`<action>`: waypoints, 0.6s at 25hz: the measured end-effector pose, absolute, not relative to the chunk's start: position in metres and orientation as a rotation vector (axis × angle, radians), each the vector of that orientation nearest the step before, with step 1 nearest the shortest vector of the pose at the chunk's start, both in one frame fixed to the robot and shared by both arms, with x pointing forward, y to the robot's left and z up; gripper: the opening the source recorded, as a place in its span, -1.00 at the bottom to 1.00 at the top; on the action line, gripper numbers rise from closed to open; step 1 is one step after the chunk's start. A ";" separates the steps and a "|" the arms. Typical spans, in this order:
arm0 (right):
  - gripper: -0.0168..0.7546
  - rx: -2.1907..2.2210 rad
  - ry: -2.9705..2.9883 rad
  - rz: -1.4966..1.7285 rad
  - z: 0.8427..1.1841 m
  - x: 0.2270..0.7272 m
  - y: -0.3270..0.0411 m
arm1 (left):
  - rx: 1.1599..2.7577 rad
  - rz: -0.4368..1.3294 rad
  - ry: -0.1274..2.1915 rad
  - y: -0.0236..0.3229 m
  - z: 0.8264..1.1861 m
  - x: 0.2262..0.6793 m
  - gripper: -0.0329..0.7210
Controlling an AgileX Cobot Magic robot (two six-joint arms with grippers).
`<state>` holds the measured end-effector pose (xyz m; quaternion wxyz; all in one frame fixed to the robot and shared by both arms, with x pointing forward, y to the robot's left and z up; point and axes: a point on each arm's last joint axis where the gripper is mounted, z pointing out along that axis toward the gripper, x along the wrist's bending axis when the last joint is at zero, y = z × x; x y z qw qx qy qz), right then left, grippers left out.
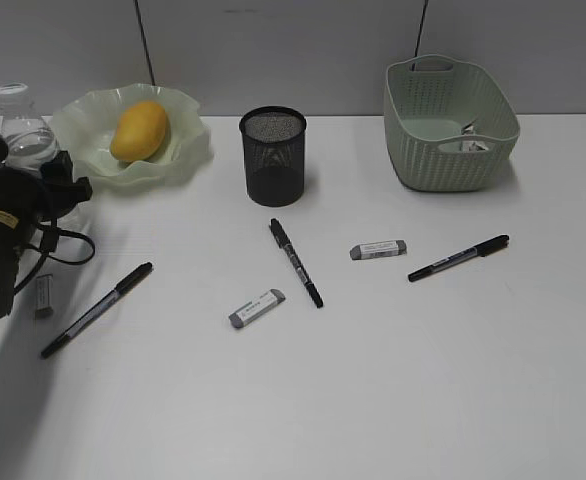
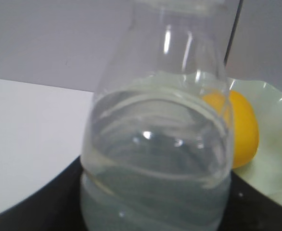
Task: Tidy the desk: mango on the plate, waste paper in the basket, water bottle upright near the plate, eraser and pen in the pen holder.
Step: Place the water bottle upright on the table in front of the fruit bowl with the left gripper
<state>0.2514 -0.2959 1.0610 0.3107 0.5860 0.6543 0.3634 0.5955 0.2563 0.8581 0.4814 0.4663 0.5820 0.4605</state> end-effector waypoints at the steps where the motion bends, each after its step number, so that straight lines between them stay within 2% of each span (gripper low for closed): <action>1: 0.42 1.547 1.728 0.960 1.061 0.251 -0.296 | 1.135 1.125 1.415 0.256 0.858 0.595 0.40; 9: 0.42 1.546 1.726 0.961 1.061 0.251 -0.296 | 1.153 1.128 1.407 0.256 0.853 0.586 0.43; 15: 0.42 1.546 1.726 0.961 1.061 0.251 -0.296 | 1.218 1.084 1.459 0.256 0.843 0.581 0.72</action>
